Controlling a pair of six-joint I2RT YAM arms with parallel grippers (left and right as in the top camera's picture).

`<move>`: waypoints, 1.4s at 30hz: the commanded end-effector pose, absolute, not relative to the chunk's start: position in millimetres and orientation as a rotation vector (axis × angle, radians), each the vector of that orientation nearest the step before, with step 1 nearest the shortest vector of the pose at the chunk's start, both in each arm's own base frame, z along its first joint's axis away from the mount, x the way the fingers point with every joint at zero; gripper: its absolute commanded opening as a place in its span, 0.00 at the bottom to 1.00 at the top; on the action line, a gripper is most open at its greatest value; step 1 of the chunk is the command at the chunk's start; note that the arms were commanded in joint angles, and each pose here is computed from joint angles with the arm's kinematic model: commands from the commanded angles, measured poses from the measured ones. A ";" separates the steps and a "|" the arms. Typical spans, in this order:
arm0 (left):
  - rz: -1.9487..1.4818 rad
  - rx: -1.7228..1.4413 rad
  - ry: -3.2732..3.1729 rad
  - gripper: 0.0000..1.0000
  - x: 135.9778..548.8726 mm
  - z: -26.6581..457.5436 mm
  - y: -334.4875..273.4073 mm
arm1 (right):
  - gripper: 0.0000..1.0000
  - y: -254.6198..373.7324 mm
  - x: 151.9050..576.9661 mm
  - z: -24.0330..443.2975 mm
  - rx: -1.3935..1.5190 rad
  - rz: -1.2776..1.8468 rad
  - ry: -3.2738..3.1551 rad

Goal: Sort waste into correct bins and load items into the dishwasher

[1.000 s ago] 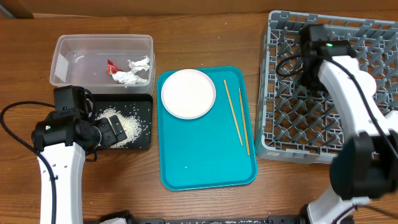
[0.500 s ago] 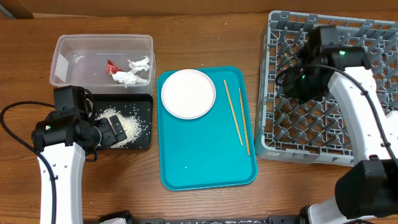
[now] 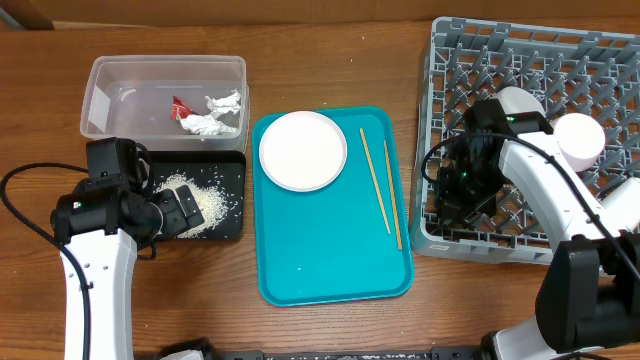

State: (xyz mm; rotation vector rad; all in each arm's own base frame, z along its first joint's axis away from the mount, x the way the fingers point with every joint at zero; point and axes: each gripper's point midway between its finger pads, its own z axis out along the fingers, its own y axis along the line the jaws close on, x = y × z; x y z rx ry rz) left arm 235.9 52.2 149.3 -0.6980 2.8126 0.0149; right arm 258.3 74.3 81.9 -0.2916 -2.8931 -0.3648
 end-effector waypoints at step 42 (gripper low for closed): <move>0.022 -0.691 2.812 1.00 236.2 150.7 54.1 | 0.04 38.1 238.2 87.3 -0.499 -0.033 -2.877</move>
